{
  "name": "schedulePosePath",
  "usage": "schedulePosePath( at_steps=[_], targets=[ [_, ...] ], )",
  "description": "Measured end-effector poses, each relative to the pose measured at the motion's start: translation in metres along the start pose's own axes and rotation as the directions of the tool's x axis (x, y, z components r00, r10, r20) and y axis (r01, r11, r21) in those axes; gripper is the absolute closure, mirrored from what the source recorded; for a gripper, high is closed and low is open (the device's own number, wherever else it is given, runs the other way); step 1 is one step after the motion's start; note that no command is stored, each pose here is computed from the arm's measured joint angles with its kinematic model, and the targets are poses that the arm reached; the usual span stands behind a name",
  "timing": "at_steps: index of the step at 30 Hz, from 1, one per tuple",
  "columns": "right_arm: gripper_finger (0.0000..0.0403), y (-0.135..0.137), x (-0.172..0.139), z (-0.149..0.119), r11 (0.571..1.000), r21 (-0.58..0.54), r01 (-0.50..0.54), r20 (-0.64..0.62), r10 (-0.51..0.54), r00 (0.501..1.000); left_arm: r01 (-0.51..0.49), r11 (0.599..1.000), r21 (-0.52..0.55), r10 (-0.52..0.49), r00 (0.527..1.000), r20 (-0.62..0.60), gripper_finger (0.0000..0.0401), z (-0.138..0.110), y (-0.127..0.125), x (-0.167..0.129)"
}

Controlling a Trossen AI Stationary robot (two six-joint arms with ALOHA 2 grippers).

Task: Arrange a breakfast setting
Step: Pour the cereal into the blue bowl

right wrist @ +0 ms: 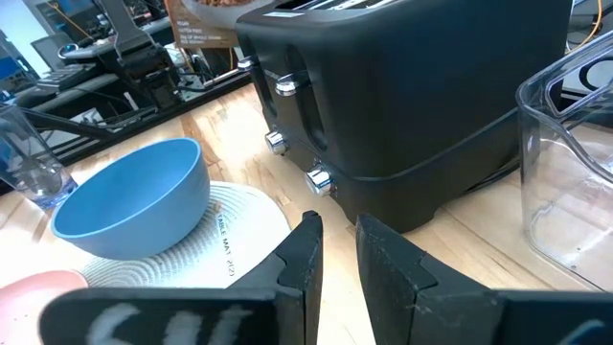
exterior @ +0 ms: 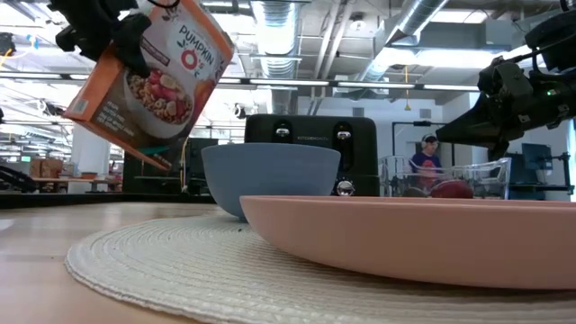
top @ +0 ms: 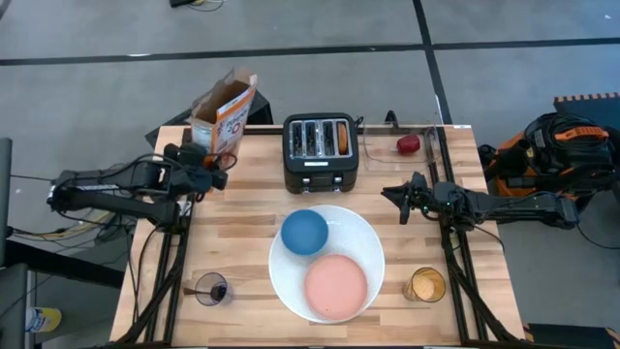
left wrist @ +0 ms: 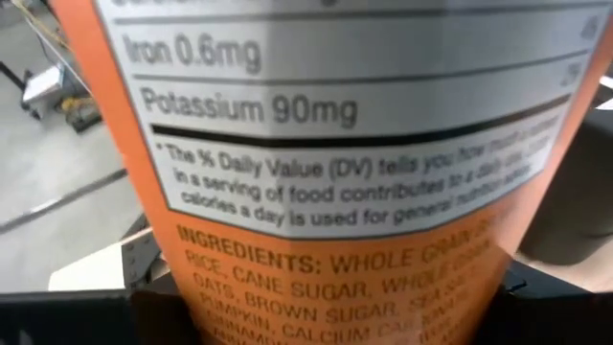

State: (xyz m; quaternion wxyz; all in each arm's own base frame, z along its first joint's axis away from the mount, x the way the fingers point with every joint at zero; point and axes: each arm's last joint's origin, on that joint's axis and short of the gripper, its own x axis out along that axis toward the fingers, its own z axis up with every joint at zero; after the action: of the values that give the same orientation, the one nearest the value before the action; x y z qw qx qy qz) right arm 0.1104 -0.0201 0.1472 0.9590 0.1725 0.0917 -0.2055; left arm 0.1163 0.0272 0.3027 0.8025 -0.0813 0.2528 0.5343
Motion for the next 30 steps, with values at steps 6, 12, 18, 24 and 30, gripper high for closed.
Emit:
schedulePosePath(
  at_steps=[6,12,18,24,30],
  targets=[
    [0.0312,0.0,0.0,0.0,1.0,0.0,0.0,0.0,0.0,1.0,0.002,1.0,0.001,-0.002,1.0,0.031,0.0187,-0.001,-0.001,-0.003],
    [0.0312,0.0,0.0,0.0,1.0,0.0,0.0,0.0,0.0,1.0,0.001,1.0,0.024,-0.003,0.994,0.106,0.0187,-0.002,-0.005,-0.01],
    [0.0312,0.0,0.0,0.0,1.0,0.0,-0.001,0.0,0.001,1.0,-0.002,0.999,0.041,-0.004,0.99,0.141,0.0187,-0.003,-0.006,-0.014],
    [0.0312,0.0,0.0,0.0,1.0,0.0,0.0,0.0,0.0,1.0,-0.016,0.986,0.164,-0.013,0.985,0.172,0.0186,-0.004,-0.007,-0.017],
    [0.0312,0.0,0.0,0.0,1.0,0.0,0.0,0.0,0.0,1.0,0.006,0.954,0.3,-0.069,0.978,0.199,0.0186,-0.007,-0.011,-0.025]
  ],
)
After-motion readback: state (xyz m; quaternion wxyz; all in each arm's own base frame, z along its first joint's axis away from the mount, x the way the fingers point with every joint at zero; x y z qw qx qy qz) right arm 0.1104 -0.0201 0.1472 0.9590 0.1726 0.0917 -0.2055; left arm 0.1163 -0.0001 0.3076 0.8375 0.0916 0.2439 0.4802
